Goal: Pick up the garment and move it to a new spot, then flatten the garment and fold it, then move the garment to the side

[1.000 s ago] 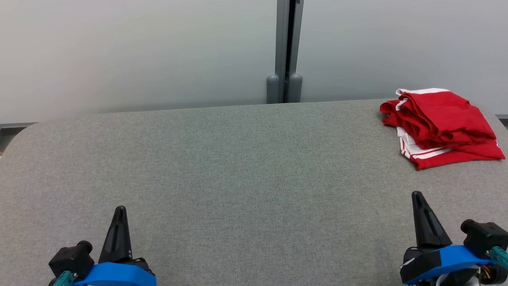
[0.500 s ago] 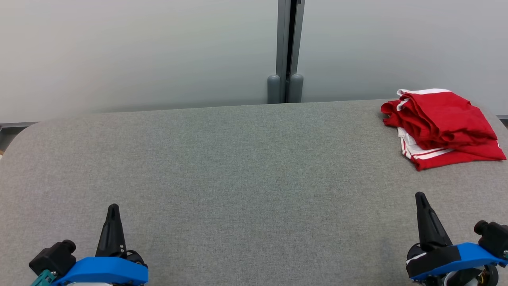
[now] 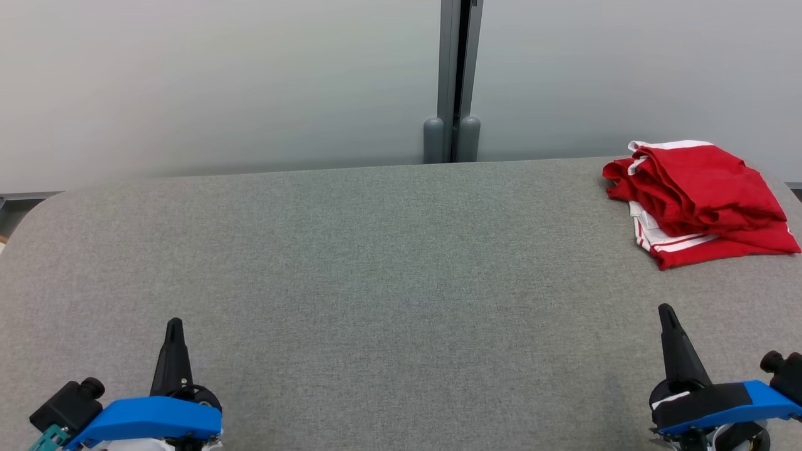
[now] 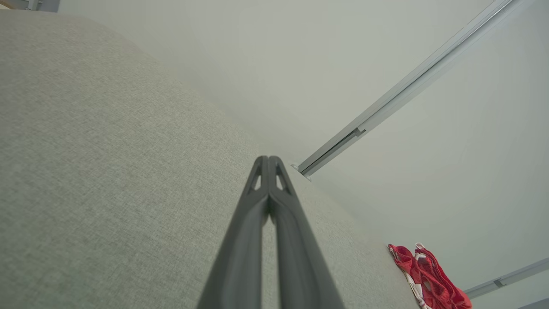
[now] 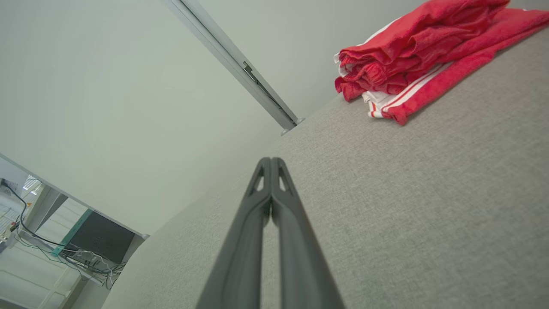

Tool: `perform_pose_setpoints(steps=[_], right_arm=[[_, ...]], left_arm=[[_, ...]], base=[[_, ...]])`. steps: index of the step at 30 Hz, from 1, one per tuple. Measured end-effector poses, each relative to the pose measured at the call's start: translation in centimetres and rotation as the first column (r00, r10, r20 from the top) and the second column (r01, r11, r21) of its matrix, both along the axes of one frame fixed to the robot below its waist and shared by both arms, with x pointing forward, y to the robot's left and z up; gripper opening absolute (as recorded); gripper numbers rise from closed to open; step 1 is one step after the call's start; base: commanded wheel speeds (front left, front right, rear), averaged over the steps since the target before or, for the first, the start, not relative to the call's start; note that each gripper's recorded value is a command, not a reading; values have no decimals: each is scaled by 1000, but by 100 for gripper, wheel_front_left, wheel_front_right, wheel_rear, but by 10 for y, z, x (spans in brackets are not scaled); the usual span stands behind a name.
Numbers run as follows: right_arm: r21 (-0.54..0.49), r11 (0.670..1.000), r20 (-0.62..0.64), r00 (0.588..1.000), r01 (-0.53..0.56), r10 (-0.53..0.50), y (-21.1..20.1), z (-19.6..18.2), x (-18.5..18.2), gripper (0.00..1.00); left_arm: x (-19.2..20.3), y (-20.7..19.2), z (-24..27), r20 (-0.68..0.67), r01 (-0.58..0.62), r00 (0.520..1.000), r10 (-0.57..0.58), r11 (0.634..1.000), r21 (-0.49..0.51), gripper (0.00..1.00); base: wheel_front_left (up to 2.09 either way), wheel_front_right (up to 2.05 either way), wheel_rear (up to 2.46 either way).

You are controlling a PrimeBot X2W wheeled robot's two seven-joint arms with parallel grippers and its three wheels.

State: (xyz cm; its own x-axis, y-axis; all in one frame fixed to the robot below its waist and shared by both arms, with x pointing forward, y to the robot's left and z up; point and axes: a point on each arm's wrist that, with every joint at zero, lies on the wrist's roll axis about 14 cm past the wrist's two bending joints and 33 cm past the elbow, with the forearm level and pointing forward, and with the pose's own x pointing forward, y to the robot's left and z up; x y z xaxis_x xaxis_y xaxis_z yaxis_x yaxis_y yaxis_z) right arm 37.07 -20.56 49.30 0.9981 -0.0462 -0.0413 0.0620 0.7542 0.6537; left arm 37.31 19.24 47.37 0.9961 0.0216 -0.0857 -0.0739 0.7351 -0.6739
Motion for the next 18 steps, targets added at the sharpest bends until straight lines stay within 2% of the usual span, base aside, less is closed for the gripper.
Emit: perform_pose_setpoints(steps=[18], right_arm=[[232,973,3,1000,5,-6,0,1,4,0]], left_arm=[[3,4,3,-6,-25,1000,25,975,-222,0]], base=[[0,0,0]])
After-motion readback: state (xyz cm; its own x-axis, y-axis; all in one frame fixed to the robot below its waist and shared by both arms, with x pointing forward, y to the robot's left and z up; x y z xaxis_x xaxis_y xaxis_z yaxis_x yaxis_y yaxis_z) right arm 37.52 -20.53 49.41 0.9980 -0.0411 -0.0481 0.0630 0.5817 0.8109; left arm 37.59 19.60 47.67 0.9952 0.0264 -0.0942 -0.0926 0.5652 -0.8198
